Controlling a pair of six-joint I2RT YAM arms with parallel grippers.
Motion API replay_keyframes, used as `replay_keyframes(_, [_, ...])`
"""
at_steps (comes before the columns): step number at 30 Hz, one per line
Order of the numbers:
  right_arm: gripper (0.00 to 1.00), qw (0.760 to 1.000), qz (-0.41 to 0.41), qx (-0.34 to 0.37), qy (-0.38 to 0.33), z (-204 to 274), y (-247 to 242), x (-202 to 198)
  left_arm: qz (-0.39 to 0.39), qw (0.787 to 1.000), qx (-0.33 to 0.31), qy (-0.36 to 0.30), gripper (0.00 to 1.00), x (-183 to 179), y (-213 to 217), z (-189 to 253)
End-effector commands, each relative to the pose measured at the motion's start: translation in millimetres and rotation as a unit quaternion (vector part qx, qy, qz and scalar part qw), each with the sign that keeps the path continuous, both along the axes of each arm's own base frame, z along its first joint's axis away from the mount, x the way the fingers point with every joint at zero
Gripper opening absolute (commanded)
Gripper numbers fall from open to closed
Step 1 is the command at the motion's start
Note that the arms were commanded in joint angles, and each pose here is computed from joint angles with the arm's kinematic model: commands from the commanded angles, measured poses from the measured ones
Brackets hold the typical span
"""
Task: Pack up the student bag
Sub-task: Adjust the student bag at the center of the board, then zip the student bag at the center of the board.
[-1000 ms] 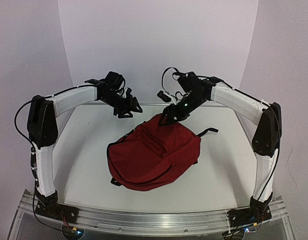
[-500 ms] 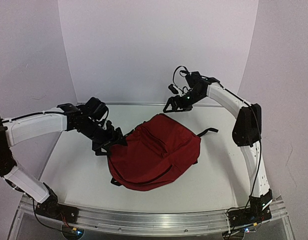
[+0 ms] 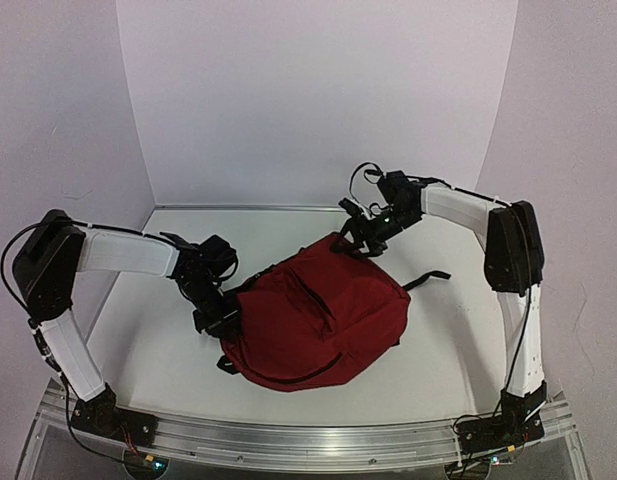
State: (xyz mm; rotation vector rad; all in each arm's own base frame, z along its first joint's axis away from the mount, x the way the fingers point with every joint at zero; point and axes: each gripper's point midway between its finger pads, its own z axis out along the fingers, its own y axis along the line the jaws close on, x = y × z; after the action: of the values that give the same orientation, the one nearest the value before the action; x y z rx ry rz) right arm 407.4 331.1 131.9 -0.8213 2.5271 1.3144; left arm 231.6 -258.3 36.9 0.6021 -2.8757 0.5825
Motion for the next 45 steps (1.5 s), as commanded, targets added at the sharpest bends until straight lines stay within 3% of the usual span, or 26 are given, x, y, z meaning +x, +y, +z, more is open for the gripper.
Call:
replay_keyframes(1, [0.86,0.997,0.044,-0.015,0.067,-1,-19,-75,0.005,0.995,-0.015,-0.1,0.07,105,7,24])
replay_keyframes(5, [0.86,0.994,0.079,-0.029,0.065,-4,-26,-121,-0.031,0.985,-0.016,-0.167,0.04,200,3,40])
replay_keyframes(7, [0.86,0.993,0.105,-0.033,0.048,1,-22,-143,-0.06,0.979,-0.019,-0.196,0.06,246,-10,36])
replay_keyframes(8, [0.87,0.991,0.121,-0.036,0.038,3,-18,-154,-0.063,0.969,-0.031,-0.237,0.09,277,-18,59])
replay_keyframes(10, [0.89,0.99,0.134,-0.035,0.016,14,-14,-162,-0.063,0.962,-0.051,-0.262,0.24,315,-26,66])
replay_keyframes(13, [0.93,0.993,0.113,-0.038,-0.02,37,-22,-143,-0.054,0.946,-0.085,-0.309,0.47,341,-24,107])
replay_keyframes(15, [0.97,0.995,0.087,-0.038,-0.038,52,-38,-121,-0.055,0.938,-0.082,-0.331,0.57,335,-16,133])
replay_keyframes(19, [0.98,0.997,0.051,-0.043,-0.047,61,-56,-80,-0.039,0.944,-0.048,-0.324,0.65,286,14,157])
replay_keyframes(22, [0.97,0.997,0.043,-0.043,-0.041,53,-52,-60,-0.014,0.964,-0.023,-0.263,0.67,233,38,135])
replay_keyframes(27, [0.91,0.999,0.036,-0.024,0.001,31,-34,-37,0.026,0.978,-0.058,-0.198,0.67,155,43,108])
replay_keyframes(33, [0.86,0.997,0.05,-0.014,0.056,6,-21,-51,0.023,0.984,-0.094,-0.148,0.63,104,14,77])
replay_keyframes(39, [0.81,0.99,0.096,-0.016,0.106,-17,-11,-110,0.008,0.985,-0.124,-0.119,0.51,115,-18,40])
replay_keyframes(45, [0.78,0.987,0.128,-0.009,0.094,-17,20,-152,-0.007,0.982,-0.111,-0.15,0.47,185,-17,28])
